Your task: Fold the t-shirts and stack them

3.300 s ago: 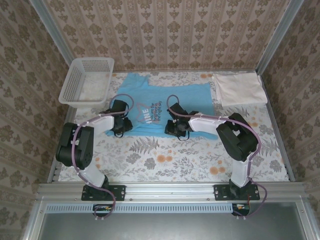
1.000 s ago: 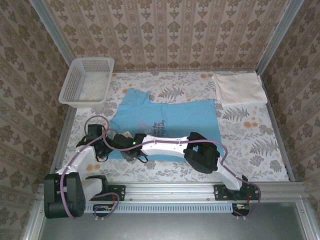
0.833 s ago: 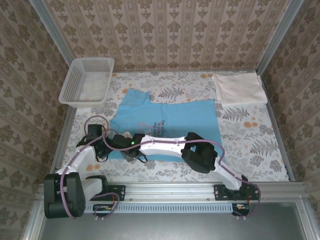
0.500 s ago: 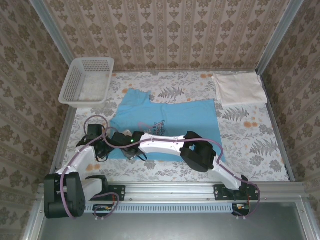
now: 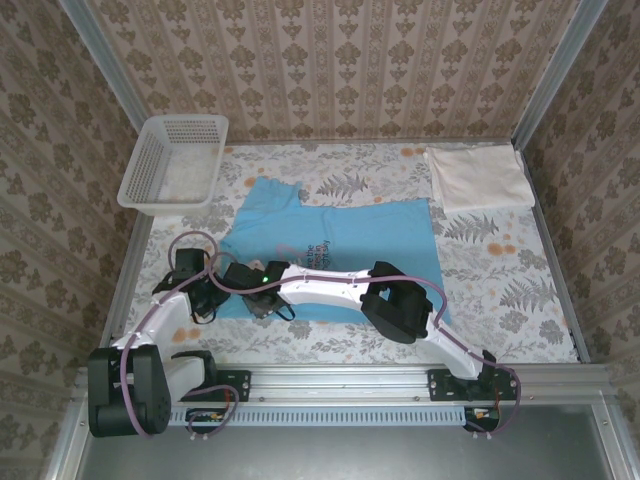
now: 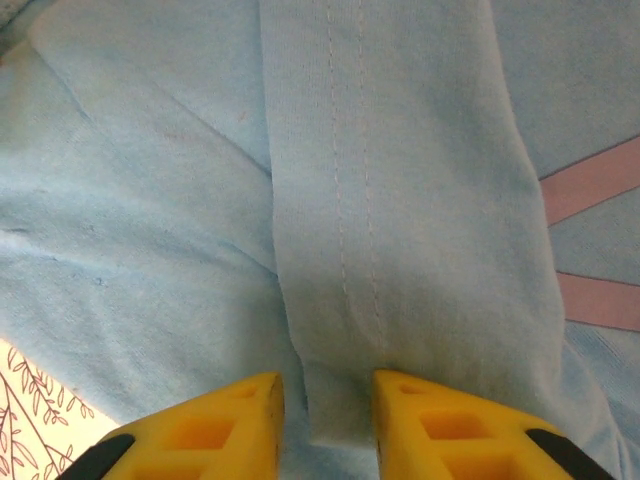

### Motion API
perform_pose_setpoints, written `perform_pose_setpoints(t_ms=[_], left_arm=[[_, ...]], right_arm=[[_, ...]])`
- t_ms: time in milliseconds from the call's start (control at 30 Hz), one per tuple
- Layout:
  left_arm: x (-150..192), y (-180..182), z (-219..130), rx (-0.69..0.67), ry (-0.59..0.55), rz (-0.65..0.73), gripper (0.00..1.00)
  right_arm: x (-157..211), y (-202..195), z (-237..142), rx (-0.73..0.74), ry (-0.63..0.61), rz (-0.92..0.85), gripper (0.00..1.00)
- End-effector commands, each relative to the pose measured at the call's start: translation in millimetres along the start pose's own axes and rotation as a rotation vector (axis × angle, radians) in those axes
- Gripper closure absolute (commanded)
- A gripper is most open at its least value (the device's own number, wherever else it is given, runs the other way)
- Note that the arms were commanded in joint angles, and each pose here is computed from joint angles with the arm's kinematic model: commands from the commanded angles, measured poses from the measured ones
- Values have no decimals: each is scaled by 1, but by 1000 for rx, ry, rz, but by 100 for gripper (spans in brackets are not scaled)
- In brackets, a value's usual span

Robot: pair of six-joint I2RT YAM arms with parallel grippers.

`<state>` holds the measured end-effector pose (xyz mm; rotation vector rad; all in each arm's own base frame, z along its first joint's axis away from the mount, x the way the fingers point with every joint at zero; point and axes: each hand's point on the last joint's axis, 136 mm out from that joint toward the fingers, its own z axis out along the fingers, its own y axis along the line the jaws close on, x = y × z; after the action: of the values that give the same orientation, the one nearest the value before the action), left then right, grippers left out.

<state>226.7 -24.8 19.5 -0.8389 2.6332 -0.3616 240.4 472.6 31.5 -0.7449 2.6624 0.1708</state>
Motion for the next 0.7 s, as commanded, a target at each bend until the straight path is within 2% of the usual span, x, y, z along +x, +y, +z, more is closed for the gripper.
perform_pose_setpoints(t_ms=[0, 200, 300, 500, 667], left_arm=[[2, 0, -1, 4, -1, 6, 87], [2, 1, -2, 4, -7, 6, 87], [2, 1, -2, 2, -6, 5, 86], [1, 1, -3, 0, -10, 6, 86], [1, 2, -3, -1, -12, 5, 86]], right_arm=[[1, -3, -3, 14, 14, 7, 68], [7, -5, 7, 31, 37, 2, 69], [10, -6, 12, 38, 46, -1, 77], [15, -7, 19, 46, 56, -1, 81], [13, -7, 17, 9, 45, 33, 93]])
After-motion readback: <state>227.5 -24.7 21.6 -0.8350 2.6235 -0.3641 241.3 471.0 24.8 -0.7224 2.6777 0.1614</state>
